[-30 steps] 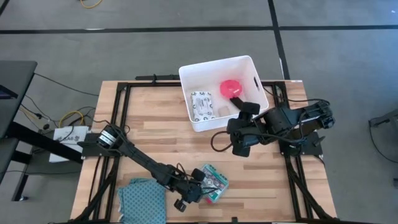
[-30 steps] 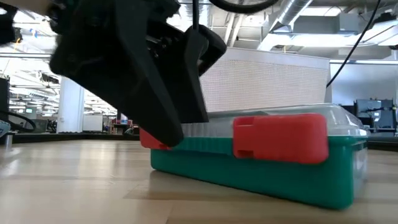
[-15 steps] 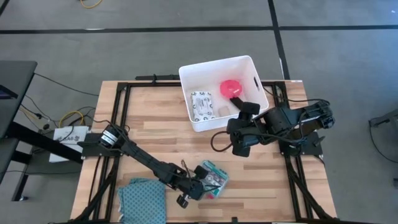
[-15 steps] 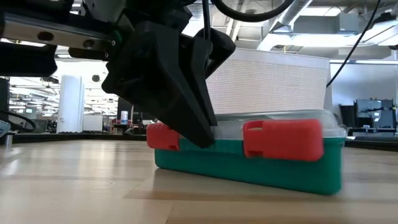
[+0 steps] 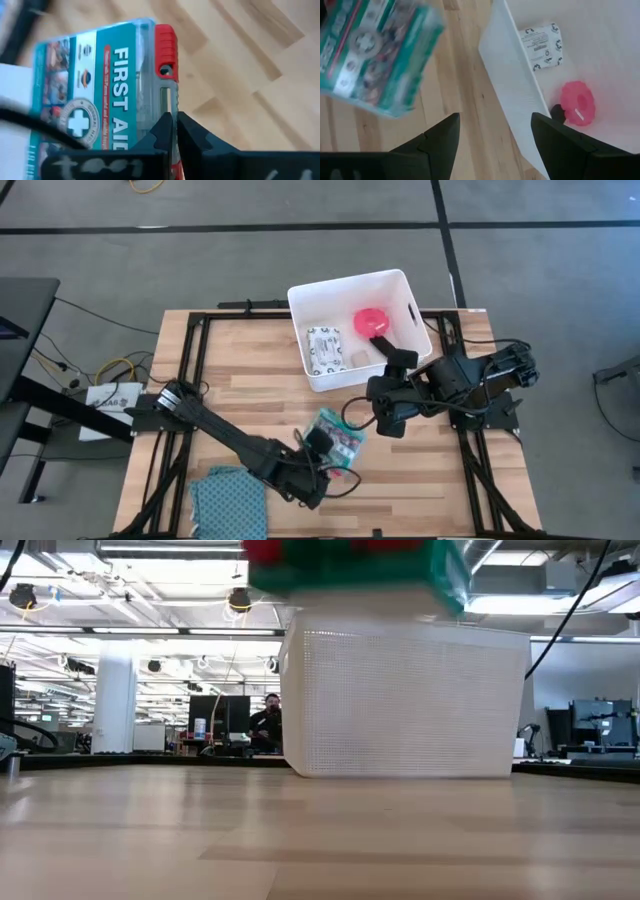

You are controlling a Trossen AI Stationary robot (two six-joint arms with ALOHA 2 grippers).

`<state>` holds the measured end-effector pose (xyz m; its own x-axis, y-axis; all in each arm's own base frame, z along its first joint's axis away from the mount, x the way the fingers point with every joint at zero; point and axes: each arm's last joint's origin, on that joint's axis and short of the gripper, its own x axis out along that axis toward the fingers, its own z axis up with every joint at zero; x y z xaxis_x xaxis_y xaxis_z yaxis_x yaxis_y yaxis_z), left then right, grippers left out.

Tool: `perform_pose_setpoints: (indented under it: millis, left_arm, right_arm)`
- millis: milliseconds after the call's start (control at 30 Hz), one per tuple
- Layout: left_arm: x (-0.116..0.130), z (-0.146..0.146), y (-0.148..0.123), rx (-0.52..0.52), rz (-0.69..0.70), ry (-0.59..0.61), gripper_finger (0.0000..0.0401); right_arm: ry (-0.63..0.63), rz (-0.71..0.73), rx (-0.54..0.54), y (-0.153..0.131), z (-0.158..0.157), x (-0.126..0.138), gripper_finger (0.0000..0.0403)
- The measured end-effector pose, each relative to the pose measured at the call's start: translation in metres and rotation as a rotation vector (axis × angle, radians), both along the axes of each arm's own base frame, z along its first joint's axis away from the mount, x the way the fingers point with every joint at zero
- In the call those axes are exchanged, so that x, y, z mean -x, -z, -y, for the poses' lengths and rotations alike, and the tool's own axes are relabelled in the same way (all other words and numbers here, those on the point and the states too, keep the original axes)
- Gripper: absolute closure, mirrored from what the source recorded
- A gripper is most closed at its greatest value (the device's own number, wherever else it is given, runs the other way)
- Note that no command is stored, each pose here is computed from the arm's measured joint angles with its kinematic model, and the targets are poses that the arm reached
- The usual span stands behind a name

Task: Pick & place medical supplies in basket/bin
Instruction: Put the green first aid kit into the white bin

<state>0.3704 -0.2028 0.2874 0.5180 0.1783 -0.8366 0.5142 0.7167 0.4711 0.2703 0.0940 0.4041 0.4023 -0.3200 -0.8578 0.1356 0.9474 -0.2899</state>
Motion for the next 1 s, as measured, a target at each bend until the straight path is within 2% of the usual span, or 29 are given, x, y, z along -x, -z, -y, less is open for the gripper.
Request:
perform_pose_setpoints:
  millis: [133,300,467,567,600,667,700,733,767,833,900,1000]
  left_arm:
    - [0.000,-0.015,-0.057,-0.059,0.081,0.002,0.0400]
    - [0.003,-0.060,-0.110,-0.072,0.101,-0.031,0.0401]
    - [-0.010,-0.132,-0.114,0.067,0.070,-0.075,0.0400]
    - [-0.030,-0.185,-0.111,0.099,0.147,-0.270,0.0398]
    - [-0.030,-0.198,-0.108,0.115,0.134,-0.319,0.0398]
    - [-0.024,-0.206,-0.103,0.226,0.031,-0.290,0.0398]
    - [-0.026,-0.204,-0.105,0.282,0.041,-0.228,0.0398]
    - [-0.027,-0.202,-0.106,0.291,0.050,-0.186,0.0398]
    - [-0.025,-0.202,-0.107,0.263,0.049,-0.176,0.0399]
    - [-0.023,-0.212,-0.115,0.153,0.099,-0.234,0.0399]
    - [-0.023,-0.220,-0.123,0.133,0.155,-0.251,0.0399]
    - [-0.022,-0.219,-0.123,0.125,0.134,-0.215,0.0400]
  right_arm:
    - [-0.026,-0.008,-0.025,0.000,-0.006,0.002,0.0163]
    - [-0.037,-0.014,-0.014,0.000,-0.015,0.010,0.0163]
    - [-0.052,-0.021,-0.037,0.000,-0.027,0.017,0.0163]
    - [-0.050,0.066,-0.100,-0.001,-0.041,0.011,0.0163]
    - [-0.064,0.034,-0.087,0.003,-0.043,0.013,0.0163]
    - [-0.094,0.039,-0.048,0.000,-0.045,0.019,0.0163]
    - [-0.086,0.076,-0.020,-0.004,-0.044,0.022,0.0163]
    - [-0.062,0.110,0.022,-0.008,-0.041,0.025,0.0163]
    - [-0.033,0.145,0.070,-0.010,-0.040,0.027,0.0163]
    - [0.033,0.210,0.133,-0.011,-0.037,0.024,0.0163]
    - [0.066,0.224,0.136,-0.010,-0.035,0.023,0.0163]
    - [0.052,0.185,0.140,-0.002,-0.037,0.025,0.0163]
